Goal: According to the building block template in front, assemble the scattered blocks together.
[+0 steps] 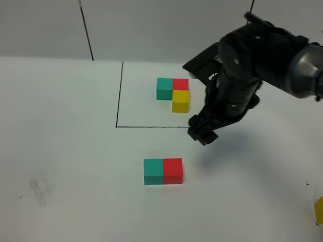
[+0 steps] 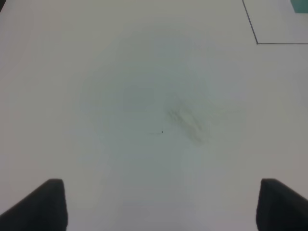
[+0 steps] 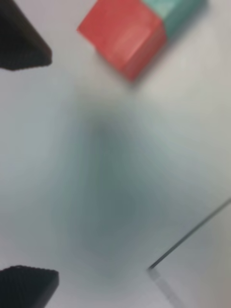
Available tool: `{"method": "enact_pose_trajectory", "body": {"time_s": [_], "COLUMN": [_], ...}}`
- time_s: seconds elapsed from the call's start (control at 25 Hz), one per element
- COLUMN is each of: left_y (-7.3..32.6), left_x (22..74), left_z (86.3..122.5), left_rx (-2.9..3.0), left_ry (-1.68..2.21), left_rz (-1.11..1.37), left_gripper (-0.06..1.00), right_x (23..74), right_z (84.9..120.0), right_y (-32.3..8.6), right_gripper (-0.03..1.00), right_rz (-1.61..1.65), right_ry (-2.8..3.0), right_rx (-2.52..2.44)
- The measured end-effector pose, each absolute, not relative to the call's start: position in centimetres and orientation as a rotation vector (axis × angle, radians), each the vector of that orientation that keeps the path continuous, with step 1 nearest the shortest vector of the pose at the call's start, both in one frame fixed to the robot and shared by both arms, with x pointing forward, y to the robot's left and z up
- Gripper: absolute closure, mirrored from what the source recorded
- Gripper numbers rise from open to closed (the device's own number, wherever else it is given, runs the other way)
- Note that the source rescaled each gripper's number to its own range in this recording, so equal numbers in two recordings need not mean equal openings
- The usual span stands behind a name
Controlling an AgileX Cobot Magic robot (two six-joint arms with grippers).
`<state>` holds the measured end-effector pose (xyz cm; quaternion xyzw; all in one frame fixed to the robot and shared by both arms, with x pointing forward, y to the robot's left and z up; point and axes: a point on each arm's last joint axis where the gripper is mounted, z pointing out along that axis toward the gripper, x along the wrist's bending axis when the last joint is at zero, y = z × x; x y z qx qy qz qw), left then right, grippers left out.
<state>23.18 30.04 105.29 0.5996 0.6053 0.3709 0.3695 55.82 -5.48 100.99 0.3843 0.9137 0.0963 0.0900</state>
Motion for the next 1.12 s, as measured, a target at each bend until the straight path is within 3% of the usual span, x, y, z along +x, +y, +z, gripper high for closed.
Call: {"method": "enact_pose_trajectory", "body": {"time_s": [0.2, 0.52, 1.12], "left_y": [30.0, 30.0, 30.0], "left_x": [23.2, 23.2, 23.2], "left_z": [105.3, 105.3, 105.3], "left_rx": [1.539, 1.539, 1.539], "left_ry": [1.553, 1.553, 1.553], "left_rz": [0.952, 0.952, 0.952], "left_gripper": [0.13, 0.13, 0.13], "right_x": [52.9, 49.6, 48.5], "right_z": [102.3, 99.9, 96.2], "right_y": [-12.0, -20.4, -25.6], "right_gripper": [0.29, 0.29, 0.29], "right_rz": [0.340, 0.215, 0.138], "right_ry": [2.455, 2.205, 2.022], "right_rx": [1.513, 1.908, 2.120]}}
